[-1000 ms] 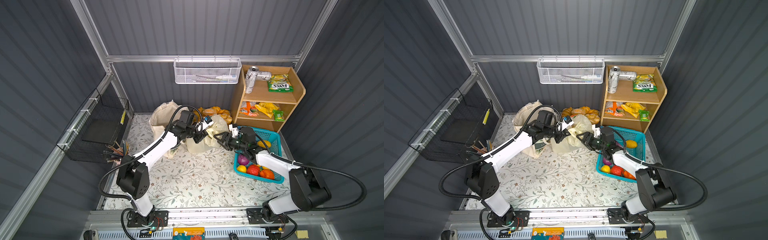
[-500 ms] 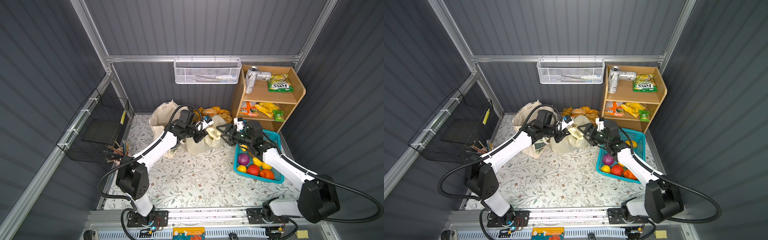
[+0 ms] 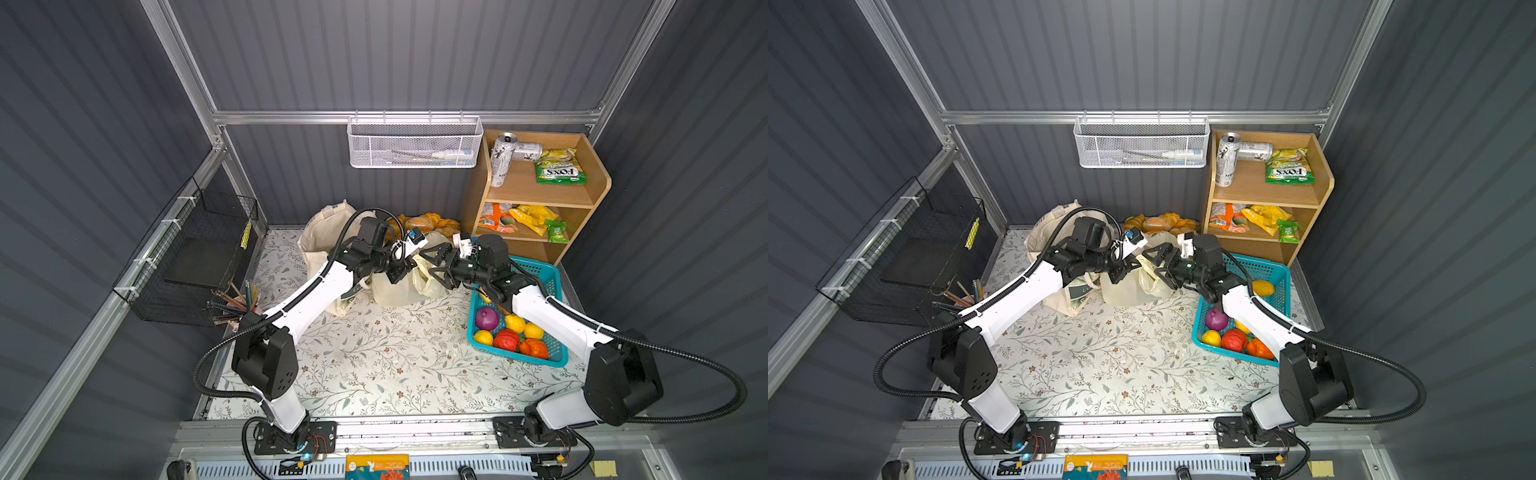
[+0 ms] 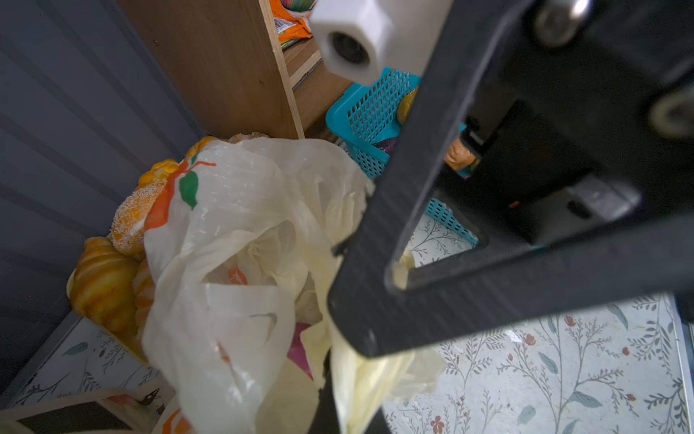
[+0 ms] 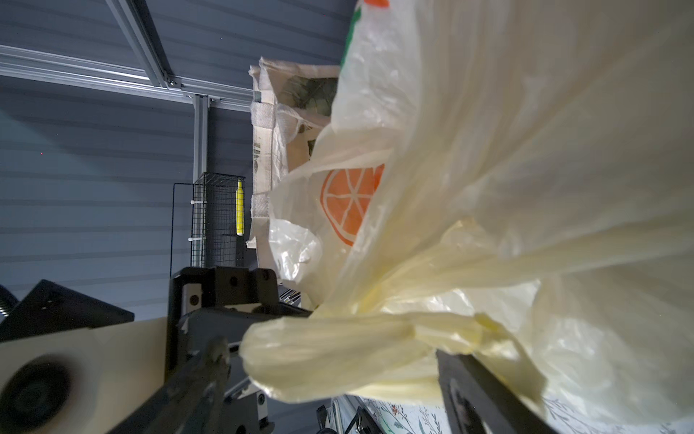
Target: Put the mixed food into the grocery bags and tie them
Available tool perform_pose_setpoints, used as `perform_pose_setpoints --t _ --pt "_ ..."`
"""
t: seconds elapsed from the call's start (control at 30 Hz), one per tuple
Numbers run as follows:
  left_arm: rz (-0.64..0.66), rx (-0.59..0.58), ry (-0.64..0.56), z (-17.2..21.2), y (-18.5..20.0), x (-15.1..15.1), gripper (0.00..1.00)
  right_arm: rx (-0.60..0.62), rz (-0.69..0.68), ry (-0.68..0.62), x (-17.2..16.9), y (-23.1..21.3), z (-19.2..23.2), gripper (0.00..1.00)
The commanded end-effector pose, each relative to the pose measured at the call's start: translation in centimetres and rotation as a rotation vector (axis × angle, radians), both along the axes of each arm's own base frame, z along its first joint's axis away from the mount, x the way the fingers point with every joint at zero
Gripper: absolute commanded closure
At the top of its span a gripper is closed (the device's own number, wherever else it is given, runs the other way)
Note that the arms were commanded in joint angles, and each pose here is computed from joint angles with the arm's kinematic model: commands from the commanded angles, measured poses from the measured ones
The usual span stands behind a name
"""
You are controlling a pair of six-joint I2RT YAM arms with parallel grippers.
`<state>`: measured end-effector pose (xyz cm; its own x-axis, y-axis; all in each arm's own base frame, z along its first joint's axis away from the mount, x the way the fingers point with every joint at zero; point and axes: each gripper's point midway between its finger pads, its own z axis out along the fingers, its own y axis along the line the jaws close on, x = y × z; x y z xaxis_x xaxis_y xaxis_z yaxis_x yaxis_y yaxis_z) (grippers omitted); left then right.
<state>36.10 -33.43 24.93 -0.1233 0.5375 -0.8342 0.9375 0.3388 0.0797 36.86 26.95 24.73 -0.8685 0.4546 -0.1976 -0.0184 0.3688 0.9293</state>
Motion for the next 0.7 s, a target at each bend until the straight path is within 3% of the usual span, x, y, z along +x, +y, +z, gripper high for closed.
perform_pose_setpoints --t 0.0,0.57,0.67 --pt "-0.047 -0.027 -0.022 1.6 -0.6 -0.6 1.00 -0.011 -0.017 0.013 0.4 0.3 -1.3 0.13" --pt "-0.122 -0.010 0.006 0.6 -1.8 -2.2 1.00 0.020 -0.006 -0.052 3.8 3.3 0.5 0.12" --pt "-0.122 -0.010 0.007 0.6 -1.8 -2.2 1.00 0.027 0.002 -0.060 3.8 3.4 0.7 0.19"
